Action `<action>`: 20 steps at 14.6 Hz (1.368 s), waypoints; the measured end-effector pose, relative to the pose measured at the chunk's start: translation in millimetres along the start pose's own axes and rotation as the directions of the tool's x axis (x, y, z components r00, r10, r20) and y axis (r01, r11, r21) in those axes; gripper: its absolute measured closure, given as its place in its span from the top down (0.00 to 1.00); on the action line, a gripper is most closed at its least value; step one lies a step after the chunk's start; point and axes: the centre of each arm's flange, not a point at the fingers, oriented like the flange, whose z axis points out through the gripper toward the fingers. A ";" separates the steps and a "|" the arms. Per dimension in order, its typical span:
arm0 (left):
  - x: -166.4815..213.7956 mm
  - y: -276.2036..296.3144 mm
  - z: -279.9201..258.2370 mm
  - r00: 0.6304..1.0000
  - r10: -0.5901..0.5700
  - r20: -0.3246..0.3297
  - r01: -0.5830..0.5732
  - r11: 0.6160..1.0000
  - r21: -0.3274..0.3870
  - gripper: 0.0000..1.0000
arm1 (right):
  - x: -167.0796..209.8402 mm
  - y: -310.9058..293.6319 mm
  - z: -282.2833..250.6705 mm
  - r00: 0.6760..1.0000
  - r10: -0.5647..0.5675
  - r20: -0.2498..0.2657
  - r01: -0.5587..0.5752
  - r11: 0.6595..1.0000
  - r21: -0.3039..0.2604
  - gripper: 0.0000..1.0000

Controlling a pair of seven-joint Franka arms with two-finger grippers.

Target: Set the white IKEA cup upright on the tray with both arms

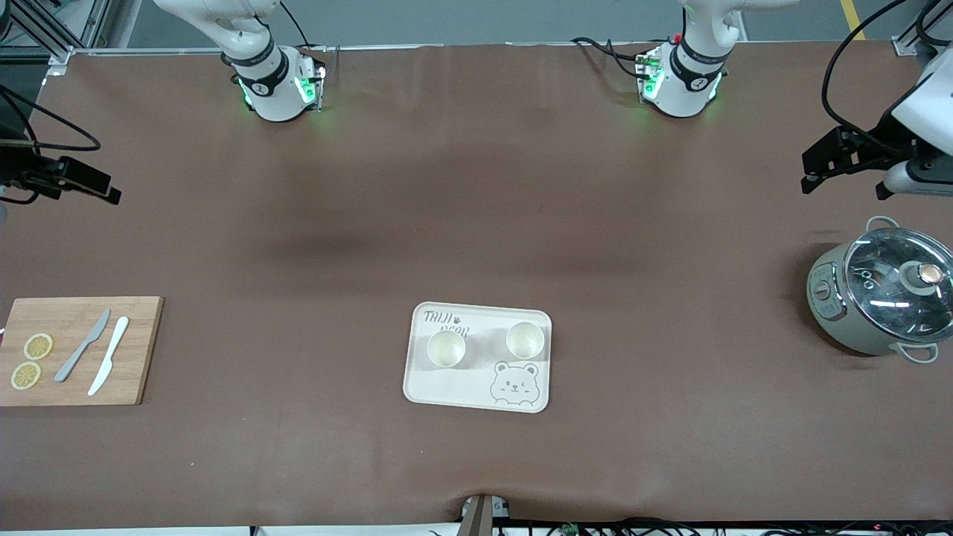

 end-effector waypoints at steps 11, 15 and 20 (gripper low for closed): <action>-10.9 2.7 8.9 0.993 0.059 0.103 -0.060 0.998 0.014 1.00 | 4.9 -8.9 27.4 1.000 -0.017 0.005 0.017 1.000 -0.011 1.00; -8.8 -0.9 13.2 0.991 0.065 0.117 -0.073 0.995 0.062 1.00 | 4.9 -9.9 27.4 1.000 -0.019 0.005 0.019 1.000 -0.011 1.00; -8.3 -1.9 13.9 0.991 0.064 0.119 -0.073 0.995 0.070 1.00 | 5.2 -12.0 27.2 1.000 -0.023 0.000 0.023 1.000 -0.011 1.00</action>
